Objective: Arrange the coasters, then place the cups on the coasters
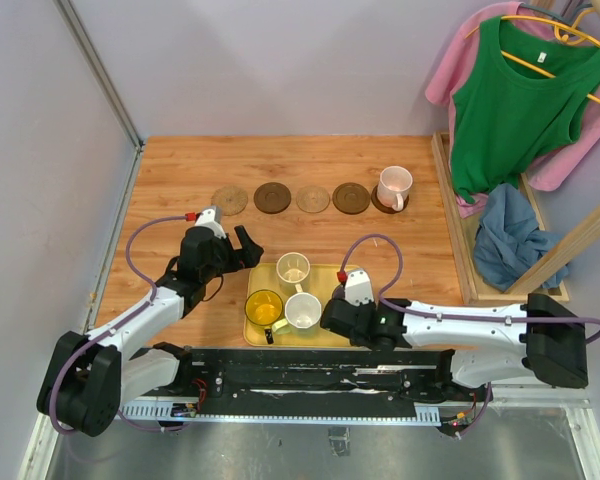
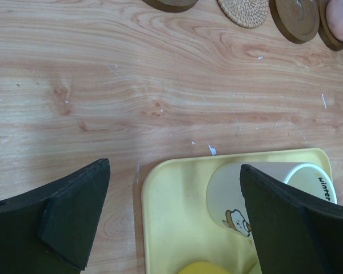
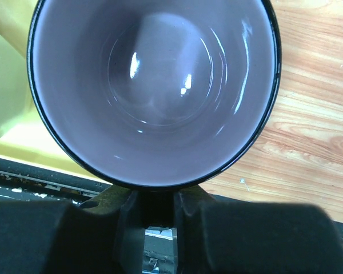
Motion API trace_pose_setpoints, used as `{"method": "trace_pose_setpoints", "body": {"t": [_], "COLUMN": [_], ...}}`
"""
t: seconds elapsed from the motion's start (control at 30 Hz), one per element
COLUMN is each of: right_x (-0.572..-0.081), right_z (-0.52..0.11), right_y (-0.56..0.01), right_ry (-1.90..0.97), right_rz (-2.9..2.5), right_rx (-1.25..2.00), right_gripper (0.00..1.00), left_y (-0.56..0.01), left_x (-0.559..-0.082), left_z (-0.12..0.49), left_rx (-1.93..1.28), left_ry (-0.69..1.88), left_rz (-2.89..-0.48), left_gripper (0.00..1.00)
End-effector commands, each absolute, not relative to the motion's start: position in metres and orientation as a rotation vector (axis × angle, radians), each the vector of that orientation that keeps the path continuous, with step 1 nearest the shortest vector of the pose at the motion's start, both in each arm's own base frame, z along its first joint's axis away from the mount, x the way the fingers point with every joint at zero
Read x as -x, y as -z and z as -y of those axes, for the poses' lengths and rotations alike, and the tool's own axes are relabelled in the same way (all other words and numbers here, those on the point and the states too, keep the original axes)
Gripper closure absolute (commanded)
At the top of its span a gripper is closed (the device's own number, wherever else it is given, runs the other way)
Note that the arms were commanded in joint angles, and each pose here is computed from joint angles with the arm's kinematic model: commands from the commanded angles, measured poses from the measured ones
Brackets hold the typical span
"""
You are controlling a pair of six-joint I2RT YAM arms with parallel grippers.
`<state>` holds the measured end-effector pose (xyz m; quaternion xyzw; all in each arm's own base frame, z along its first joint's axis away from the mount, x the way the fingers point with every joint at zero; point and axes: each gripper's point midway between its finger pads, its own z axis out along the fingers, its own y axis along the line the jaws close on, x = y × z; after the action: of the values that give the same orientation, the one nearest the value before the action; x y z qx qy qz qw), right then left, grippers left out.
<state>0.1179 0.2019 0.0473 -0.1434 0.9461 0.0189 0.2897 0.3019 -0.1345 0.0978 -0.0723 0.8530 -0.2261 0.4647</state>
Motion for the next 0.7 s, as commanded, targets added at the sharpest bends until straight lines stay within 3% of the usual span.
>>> {"method": "trace_pose_setpoints", "body": {"t": [0.0, 0.37, 0.67], "right_x": [-0.126, -0.173, -0.254], "right_z": [-0.206, -0.211, -0.21], "right_y": [-0.068, -0.117, -0.15], "right_ry": [-0.015, 0.041, 0.031], "right_rz": [-2.45, -2.242, -2.185], "right_rx": [0.379, 0.29, 0.195], "right_gripper": [0.99, 0.99, 0.99], "left_y": [-0.106, -0.119, -0.126], "left_x": [-0.304, -0.306, -0.31], "left_z": [0.139, 0.139, 0.14], "left_rx": [0.159, 0.145, 0.142], "left_ry": [0.579, 0.578, 0.575], "left_rz": [-2.058, -2.029, -2.016], "left_gripper": [0.0, 0.0, 0.0]}}
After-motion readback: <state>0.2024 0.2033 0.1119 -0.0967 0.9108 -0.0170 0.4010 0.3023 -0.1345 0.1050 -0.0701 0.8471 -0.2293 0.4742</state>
